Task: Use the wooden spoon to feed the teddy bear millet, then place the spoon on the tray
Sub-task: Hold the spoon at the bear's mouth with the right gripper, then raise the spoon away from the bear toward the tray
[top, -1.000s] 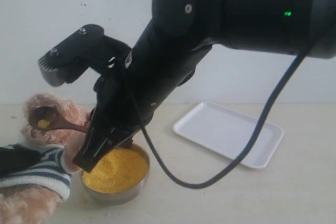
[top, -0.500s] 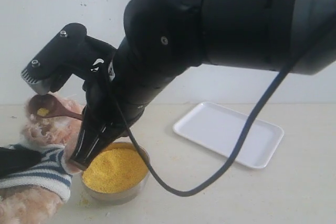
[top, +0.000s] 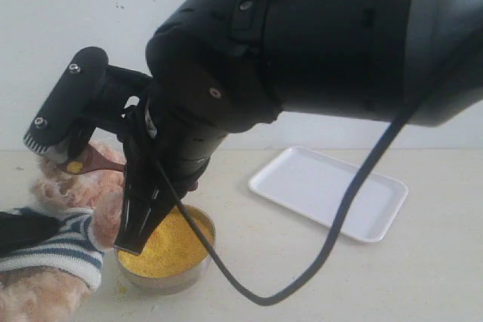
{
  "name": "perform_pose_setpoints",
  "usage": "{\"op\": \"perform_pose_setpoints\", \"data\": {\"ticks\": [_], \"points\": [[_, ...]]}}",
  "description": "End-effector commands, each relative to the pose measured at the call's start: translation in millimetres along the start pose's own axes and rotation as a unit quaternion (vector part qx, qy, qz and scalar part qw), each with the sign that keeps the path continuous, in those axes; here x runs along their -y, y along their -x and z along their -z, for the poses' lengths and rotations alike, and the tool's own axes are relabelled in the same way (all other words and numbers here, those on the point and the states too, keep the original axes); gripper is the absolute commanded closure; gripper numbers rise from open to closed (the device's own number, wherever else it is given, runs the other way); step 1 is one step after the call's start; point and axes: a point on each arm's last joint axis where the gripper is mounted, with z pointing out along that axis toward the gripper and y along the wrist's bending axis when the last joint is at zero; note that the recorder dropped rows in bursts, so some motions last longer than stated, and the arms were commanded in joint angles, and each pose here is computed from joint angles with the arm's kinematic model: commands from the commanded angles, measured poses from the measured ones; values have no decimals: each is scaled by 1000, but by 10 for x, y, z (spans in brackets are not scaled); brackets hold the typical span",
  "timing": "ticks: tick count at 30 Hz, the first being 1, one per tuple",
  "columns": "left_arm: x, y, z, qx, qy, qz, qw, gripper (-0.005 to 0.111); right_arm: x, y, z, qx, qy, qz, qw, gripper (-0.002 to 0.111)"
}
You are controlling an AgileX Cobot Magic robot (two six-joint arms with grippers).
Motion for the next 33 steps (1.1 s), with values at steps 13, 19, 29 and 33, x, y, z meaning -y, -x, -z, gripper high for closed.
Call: {"op": "perform_pose_setpoints", "data": {"ticks": [13, 19, 29, 33], "points": [[45, 2, 10, 4, -16, -5, 1000, 103, -6, 12, 27, -10, -26, 9, 1000, 108], [41, 3, 10, 4, -14, -5, 1000, 103, -101, 83, 82, -16, -52, 61, 997, 108], [41, 0, 10, 2, -14, -6, 1000, 103, -72, 57, 119, -50, -95, 84, 991, 108], [41, 0, 10, 2, -14, -6, 1000, 103, -150, 118, 141, -33, -90, 86, 992, 108]]}}
